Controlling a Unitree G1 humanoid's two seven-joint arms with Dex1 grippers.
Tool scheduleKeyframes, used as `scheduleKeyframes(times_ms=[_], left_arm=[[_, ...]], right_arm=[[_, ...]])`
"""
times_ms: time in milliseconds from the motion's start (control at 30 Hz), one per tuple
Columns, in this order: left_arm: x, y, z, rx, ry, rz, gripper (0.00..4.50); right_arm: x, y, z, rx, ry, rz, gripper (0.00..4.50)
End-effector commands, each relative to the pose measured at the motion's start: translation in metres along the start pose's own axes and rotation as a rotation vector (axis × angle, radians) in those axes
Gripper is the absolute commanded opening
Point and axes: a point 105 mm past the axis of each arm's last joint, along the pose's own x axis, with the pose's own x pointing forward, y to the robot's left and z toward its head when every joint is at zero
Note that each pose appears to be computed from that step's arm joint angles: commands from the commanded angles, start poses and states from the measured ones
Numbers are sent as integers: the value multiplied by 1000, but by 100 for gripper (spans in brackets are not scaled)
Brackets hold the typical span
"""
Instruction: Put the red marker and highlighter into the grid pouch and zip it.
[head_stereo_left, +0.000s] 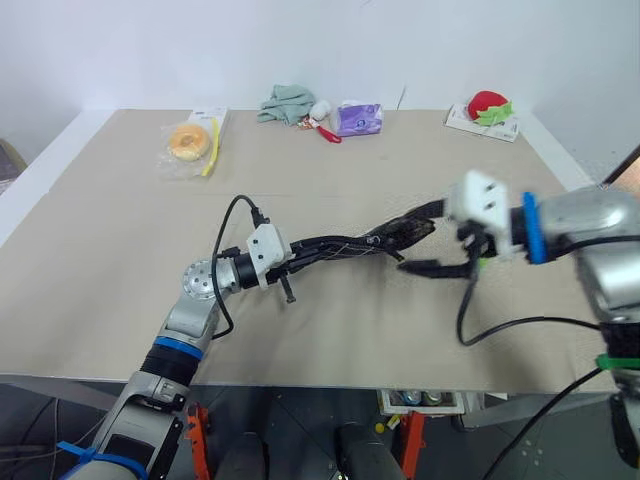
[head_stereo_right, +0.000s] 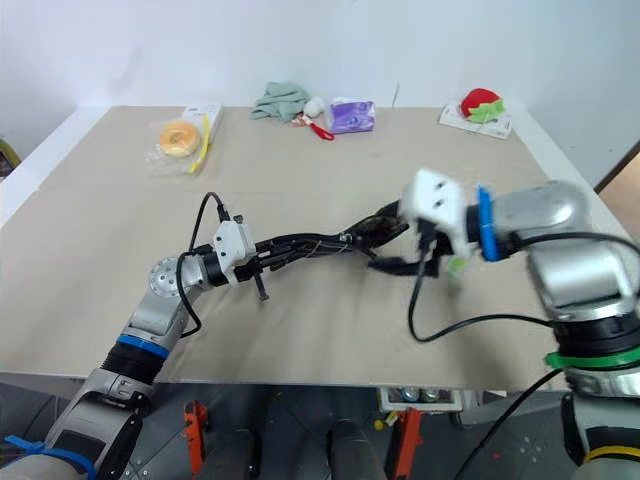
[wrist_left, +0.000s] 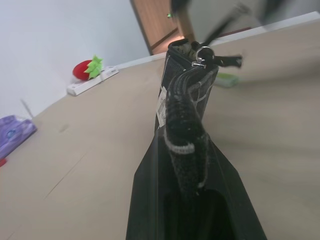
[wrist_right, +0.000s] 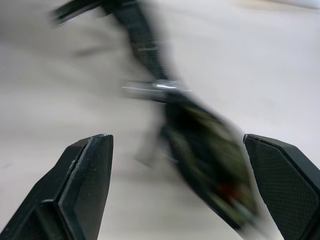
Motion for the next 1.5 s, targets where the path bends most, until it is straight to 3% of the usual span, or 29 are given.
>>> scheduleKeyframes(times_ms=[33, 100, 200, 467, 767, 1100, 1400, 1500], left_arm=[[-5, 8, 11, 43, -23, 40, 0], [-6, 10, 11, 40, -21, 46, 0], [-7, 11, 11, 37, -18, 49, 0], [-3, 8, 10, 14, -24, 19, 0], [-1, 7, 11, 15, -29, 11, 0], [-4, 7, 11, 16, -24, 33, 0], [-5, 8, 11, 17, -27, 51, 0], [-5, 8, 11, 17, -26, 55, 0]], right_arm=[[-32, -51, -27, 178, 66, -422, 448], [-40, -62, -45, 352, 65, -657, 448], [-40, -48, -75, 572, 93, -920, 448], [-21, -3, -108, 797, 185, -1228, 448], [-4, 12, -136, 881, 248, -1235, 448], [27, 16, -137, 988, 213, -1161, 448], [26, 21, -157, 1003, 300, -1163, 448], [24, 20, -159, 995, 307, -1165, 364]])
